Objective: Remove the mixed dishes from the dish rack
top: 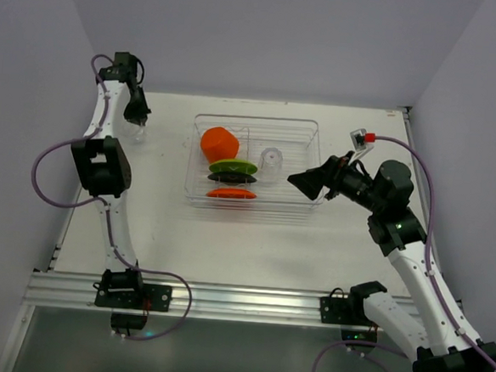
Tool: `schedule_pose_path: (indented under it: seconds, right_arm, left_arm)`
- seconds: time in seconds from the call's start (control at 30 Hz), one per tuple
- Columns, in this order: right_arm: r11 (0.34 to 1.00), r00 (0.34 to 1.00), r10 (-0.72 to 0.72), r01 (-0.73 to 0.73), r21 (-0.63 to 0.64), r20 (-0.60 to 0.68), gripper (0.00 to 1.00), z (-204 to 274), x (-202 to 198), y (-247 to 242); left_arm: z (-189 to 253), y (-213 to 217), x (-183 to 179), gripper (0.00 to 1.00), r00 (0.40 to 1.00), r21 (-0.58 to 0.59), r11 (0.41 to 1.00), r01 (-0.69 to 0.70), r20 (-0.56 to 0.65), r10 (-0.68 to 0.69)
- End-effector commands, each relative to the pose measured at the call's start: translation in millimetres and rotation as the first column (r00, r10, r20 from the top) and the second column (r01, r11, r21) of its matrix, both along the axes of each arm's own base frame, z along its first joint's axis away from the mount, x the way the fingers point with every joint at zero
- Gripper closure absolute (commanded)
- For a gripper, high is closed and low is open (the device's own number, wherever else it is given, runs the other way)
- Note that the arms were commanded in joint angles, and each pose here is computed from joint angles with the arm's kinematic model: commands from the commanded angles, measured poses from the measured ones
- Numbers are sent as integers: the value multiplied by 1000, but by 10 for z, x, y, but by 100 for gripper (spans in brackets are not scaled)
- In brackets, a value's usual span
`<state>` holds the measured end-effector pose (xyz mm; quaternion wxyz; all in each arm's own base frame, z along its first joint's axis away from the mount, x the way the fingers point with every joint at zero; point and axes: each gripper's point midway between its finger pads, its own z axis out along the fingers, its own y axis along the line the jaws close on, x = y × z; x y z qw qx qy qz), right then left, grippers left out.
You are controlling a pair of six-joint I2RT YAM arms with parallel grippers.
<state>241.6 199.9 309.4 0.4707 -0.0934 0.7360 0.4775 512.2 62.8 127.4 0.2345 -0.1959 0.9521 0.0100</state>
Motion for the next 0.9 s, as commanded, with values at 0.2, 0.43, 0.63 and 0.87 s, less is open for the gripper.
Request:
schedule_pose_path:
  seconds: [0.2,0.43,0.63,0.87]
  right_arm:
    - [1000,999,22,-22,-1,42,1,116,-18,13]
    - [1000,999,24,-24,-3,39,1,98,-16,15]
    - [1000,999,25,-25,-2,37,1,102,-20,17]
    - [1000,999,27,-27,-3,41,1,127,-26,16]
  left_arm:
    - [-246,-54,-149,100,990,108,992,59,-136,-44]
    - [-303,-141,-137,100,988,81,993,81,-139,-69]
    - [-373,-173,-150,95,985,63,994,91,-152,-80]
    - [-304,-155,-155,78,987,75,993,91,-141,-80]
